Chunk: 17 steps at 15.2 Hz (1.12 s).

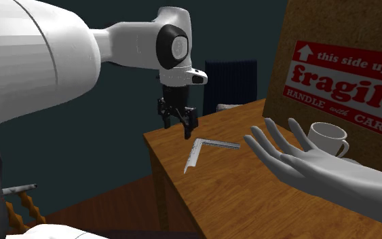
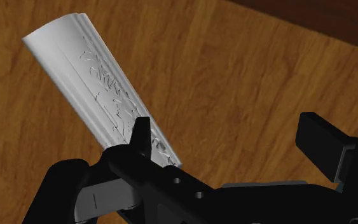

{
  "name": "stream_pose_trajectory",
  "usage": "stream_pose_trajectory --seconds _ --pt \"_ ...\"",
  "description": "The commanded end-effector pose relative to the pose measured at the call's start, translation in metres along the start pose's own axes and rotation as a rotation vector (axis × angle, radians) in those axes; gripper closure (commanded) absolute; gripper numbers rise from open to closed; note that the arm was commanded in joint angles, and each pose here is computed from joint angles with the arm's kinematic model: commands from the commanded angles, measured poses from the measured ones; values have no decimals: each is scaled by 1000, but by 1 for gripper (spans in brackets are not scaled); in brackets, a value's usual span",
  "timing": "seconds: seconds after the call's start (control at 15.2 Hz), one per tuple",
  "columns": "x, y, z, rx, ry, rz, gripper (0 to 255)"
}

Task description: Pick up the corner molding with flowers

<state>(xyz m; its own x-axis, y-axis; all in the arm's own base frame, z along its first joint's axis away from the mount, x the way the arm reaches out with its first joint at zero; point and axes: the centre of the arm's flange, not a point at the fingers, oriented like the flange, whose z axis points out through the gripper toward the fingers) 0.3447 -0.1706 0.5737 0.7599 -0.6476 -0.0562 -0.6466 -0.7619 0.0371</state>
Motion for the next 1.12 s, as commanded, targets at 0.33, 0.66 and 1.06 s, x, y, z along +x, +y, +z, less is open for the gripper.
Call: stream_pose_trajectory --seconds 0.33,0.66,1.06 --pt "48 61 5 60 18 298 0" --pt "49 60 31 60 18 298 0" --pt "49 59 40 60 18 298 255"
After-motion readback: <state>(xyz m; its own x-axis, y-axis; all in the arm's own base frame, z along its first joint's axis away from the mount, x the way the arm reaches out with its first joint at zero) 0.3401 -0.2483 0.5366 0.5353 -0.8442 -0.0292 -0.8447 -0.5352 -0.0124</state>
